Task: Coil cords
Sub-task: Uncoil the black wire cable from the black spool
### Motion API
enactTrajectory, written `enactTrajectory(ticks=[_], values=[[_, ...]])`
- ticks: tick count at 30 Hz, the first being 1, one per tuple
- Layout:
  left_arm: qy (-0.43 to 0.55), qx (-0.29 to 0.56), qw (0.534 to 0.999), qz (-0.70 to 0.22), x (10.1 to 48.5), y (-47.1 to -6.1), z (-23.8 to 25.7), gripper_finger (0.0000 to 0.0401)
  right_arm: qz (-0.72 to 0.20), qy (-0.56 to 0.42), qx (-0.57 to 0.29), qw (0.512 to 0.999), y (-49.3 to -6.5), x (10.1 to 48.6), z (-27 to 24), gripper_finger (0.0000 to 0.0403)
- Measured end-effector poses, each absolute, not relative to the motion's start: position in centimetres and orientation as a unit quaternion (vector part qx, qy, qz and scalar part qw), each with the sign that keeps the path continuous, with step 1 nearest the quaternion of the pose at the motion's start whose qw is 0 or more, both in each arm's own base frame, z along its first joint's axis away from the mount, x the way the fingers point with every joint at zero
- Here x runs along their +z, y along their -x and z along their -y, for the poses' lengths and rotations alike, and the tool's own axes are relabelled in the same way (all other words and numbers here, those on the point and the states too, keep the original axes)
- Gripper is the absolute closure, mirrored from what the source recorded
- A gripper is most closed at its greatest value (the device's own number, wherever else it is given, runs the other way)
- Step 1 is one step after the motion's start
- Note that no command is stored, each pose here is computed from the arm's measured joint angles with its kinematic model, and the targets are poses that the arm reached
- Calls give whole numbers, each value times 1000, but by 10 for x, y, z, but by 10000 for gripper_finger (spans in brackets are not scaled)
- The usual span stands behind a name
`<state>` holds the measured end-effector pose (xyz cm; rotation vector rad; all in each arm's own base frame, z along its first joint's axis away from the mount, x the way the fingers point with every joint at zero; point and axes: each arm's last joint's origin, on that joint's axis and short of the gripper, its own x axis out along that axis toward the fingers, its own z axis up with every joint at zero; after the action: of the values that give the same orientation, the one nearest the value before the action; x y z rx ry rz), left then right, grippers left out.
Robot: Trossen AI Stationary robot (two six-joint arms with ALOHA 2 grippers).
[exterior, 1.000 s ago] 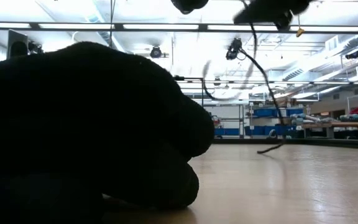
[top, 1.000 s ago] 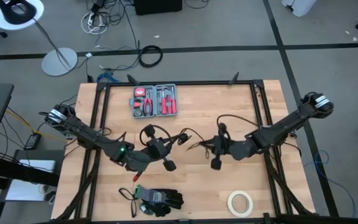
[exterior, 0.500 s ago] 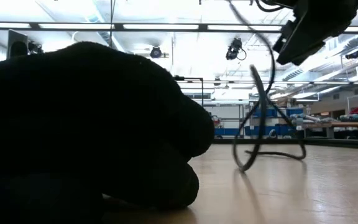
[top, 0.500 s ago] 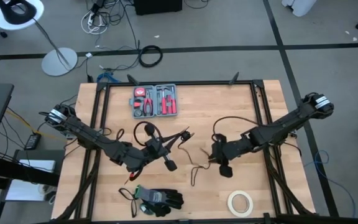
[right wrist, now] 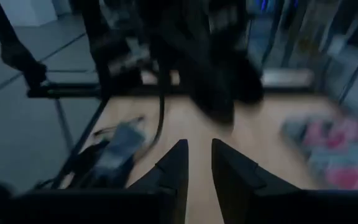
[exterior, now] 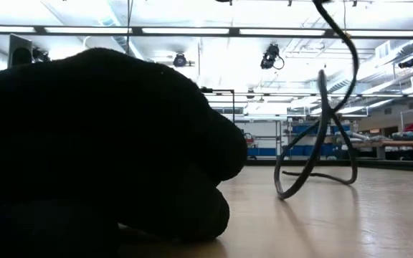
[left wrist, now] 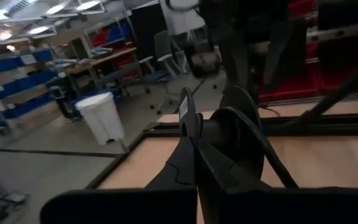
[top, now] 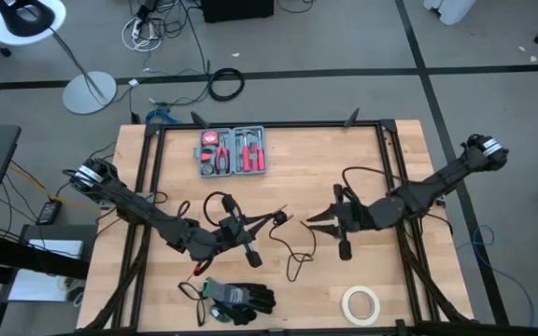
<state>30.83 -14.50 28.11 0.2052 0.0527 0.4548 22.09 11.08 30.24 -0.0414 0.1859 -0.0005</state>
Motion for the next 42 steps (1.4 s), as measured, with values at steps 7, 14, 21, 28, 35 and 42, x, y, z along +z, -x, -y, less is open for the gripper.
enactTrajectory(ticks=[7,14,21,28,35,42], values=[[-76,210,974,-28,278,-309,144,401,-76,80,-20,994,-232,295,-123,335],[-83,264,960,-36,277,-307,143,401,-80,48,24,995,-233,294,-124,335],[-94,273,957,-37,279,-307,143,401,-113,7,35,993,-244,283,-128,340],[-106,287,952,-30,283,-306,142,401,-150,-40,53,986,-260,273,-130,331],[-112,288,951,-26,285,-306,142,401,-161,-98,42,981,-265,268,-127,292],[-112,291,950,-27,285,-307,140,401,-173,-125,47,976,-268,262,-129,254]])
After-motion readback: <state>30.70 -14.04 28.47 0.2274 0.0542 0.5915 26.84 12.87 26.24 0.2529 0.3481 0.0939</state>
